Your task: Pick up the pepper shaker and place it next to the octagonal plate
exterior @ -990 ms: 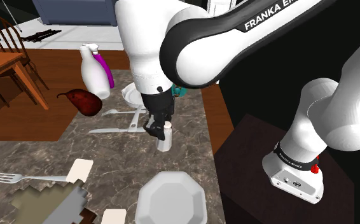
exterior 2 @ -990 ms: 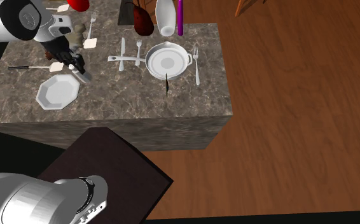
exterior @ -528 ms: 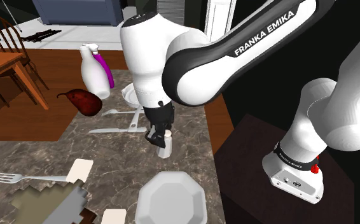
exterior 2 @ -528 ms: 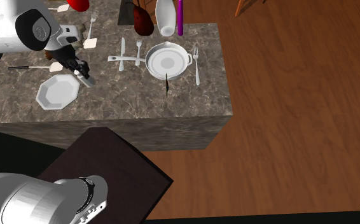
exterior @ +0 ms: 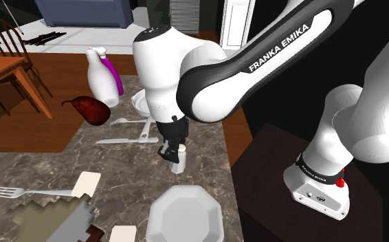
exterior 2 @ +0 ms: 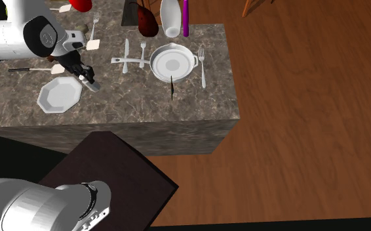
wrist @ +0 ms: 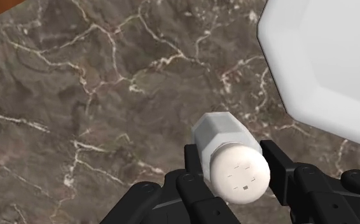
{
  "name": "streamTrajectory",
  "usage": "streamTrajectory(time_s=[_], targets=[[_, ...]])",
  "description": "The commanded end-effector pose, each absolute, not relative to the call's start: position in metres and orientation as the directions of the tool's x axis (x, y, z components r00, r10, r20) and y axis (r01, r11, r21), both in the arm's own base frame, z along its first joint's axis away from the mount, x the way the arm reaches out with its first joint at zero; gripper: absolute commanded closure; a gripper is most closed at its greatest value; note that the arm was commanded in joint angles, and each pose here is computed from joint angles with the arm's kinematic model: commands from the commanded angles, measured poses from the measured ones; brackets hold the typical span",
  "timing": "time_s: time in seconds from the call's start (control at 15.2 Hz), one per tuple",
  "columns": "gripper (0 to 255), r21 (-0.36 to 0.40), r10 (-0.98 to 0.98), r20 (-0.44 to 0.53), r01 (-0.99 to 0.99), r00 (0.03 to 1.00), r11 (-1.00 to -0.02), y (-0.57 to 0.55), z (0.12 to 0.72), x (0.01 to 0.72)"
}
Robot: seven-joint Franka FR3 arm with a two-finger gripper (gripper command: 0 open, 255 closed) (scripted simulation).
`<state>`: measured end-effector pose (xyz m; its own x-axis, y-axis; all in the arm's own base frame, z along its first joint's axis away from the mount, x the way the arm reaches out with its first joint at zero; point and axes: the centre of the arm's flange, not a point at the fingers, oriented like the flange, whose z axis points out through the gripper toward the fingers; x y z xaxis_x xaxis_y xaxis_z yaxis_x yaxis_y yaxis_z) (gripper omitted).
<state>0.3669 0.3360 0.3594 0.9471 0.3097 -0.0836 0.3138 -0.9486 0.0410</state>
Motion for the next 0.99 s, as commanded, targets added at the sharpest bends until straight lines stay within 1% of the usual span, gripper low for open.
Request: streamTrajectory(time_s=[0.0, 0.07, 0.13, 0.46, 0.73, 0.92], targets=[[255, 0.041, 0.310, -0.083, 0.314, 0.947, -0.949, 0.336, 0.359, 0.367], [255, 0.041, 0.310, -0.083, 0.314, 0.947, -0.949, 0.336, 0.359, 0.367], [0, 0.041, 0.310, -0.083, 0.314, 0.947, -0.949, 0.336, 0.359, 0.367], [0, 0.041, 0.310, -0.083, 0.314, 0.947, -0.949, 0.336, 0.359, 0.367], [0, 0.041, 0.310, -0.083, 0.314, 0.947, -0.949, 0.339, 0.409, 0.370], [0, 0.041, 0.310, -0.083, 0.314, 0.947, -0.949, 0.339, 0.409, 0.370]])
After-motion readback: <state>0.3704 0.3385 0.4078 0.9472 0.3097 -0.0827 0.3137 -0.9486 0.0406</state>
